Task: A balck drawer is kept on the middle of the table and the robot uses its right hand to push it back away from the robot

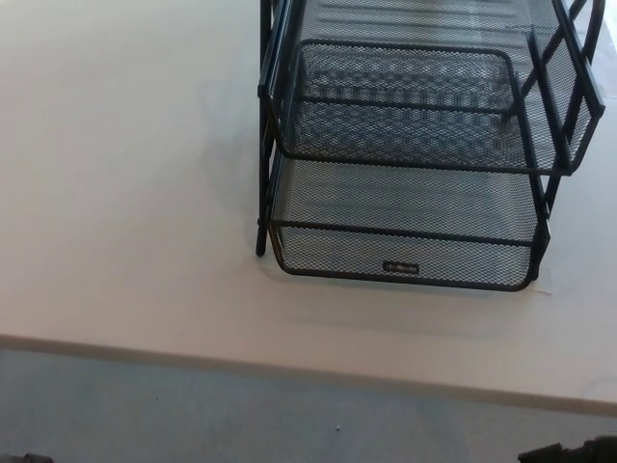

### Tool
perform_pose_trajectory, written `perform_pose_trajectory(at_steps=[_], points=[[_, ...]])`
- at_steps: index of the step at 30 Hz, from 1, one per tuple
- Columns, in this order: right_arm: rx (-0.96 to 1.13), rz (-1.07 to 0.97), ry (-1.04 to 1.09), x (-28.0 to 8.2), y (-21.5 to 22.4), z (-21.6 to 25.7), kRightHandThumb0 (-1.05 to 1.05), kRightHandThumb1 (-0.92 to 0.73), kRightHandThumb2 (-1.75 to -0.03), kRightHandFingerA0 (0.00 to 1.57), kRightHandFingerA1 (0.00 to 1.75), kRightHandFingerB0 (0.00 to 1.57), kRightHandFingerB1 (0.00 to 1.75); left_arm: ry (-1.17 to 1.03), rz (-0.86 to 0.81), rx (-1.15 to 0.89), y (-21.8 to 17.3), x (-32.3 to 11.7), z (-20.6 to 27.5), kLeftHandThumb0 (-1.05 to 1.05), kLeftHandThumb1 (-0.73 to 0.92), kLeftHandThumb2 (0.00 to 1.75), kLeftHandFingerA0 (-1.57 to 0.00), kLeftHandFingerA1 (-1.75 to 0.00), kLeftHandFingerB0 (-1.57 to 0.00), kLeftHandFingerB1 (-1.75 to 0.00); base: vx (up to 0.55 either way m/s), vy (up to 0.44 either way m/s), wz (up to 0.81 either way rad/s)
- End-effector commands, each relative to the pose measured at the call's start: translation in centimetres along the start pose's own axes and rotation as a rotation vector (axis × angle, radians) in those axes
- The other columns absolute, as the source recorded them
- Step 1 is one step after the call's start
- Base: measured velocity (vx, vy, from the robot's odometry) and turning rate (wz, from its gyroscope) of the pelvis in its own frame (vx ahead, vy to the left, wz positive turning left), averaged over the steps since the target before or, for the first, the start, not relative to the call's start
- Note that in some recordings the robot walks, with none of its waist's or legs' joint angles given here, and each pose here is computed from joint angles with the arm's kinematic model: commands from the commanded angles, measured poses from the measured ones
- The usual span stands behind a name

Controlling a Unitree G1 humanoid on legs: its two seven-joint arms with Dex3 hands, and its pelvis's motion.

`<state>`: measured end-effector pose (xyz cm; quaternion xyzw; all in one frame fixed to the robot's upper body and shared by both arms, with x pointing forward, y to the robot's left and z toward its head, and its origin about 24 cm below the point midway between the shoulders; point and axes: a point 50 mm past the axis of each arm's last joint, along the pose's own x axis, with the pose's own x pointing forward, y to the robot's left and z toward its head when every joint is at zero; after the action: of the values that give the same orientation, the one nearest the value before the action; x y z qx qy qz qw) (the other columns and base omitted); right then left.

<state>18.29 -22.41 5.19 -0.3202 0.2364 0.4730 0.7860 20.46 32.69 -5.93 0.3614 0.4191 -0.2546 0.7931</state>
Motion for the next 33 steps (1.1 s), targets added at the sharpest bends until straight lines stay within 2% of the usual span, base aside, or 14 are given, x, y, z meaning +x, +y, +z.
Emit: perform_pose_trajectory(at_steps=[1,9,17,18,21,22,25,26,33], points=[[-0.013,-0.111,0.100,1.2,1.0,-3.2,-0.58,-0.82,-0.65,0.30,0.33,0.25,0.29,0.013,0.002,0.014,0.1,-0.3,-0.5,-0.59,0.71,0.61,-0.29,-0.32,-0.22,-0.29,0.00,0.000,0.00],[0.036,-0.180,0.235,3.0,2.2,-6.9,-0.56,-0.81,-0.64,0.31,0.34,0.26,0.30,0.019,0.000,0.012,0.1,-0.4,-0.7,-0.59,0.72,0.62,-0.29,-0.32,-0.22,-0.29,0.00,0.000,0.00],[0.103,-0.287,0.264,3.5,2.4,-8.7,-0.58,-0.80,-0.64,0.29,0.34,0.26,0.30,0.019,0.008,0.010,0.0,-0.4,-0.8,-0.58,0.71,0.61,-0.31,-0.32,-0.24,-0.29,0.00,0.000,0.00],[0.116,-0.302,0.271,3.7,2.6,-9.1,-0.58,-0.80,-0.64,0.29,0.34,0.26,0.30,0.020,0.005,0.011,0.0,-0.5,-0.8,-0.64,0.60,0.82,-0.25,-0.42,-0.19,-0.39,0.00,0.000,0.00],[0.127,-0.330,0.285,3.9,3.0,-9.8,-0.59,-0.80,-0.64,0.28,0.33,0.26,0.30,0.025,0.006,0.018,-0.1,-0.4,-0.9,-0.64,0.60,0.83,-0.25,-0.43,-0.18,-0.39,0.00,0.000,0.00],[0.131,-0.341,0.295,4.0,3.0,-10.0,-0.59,-0.81,-0.65,0.27,0.32,0.26,0.30,0.020,0.005,0.011,-0.1,-0.4,-0.9,-0.58,0.72,0.61,-0.32,-0.32,-0.23,-0.29,0.00,0.000,0.00],[0.146,-0.356,0.319,4.3,3.2,-10.6,-0.58,-0.81,-0.64,0.26,0.33,0.25,0.30,0.019,0.002,0.003,-0.2,-0.5,-1.0,-0.57,0.72,0.61,-0.32,-0.32,-0.23,-0.29,0.00,0.000,0.00],[0.148,-0.356,0.327,4.3,3.2,-10.7,-0.57,-0.81,-0.65,0.24,0.32,0.24,0.29,0.019,0.002,0.004,-0.2,-0.5,-1.0,-0.63,0.60,0.83,-0.25,-0.43,-0.19,-0.40,0.00,0.000,0.00],[0.144,-0.353,0.361,4.7,3.4,-11.3,-0.58,-0.80,-0.64,0.25,0.32,0.24,0.29,0.030,0.014,0.005,0.0,-0.6,-1.2,-0.63,0.59,0.82,-0.26,-0.43,-0.19,-0.40,0.00,0.000,0.00]])
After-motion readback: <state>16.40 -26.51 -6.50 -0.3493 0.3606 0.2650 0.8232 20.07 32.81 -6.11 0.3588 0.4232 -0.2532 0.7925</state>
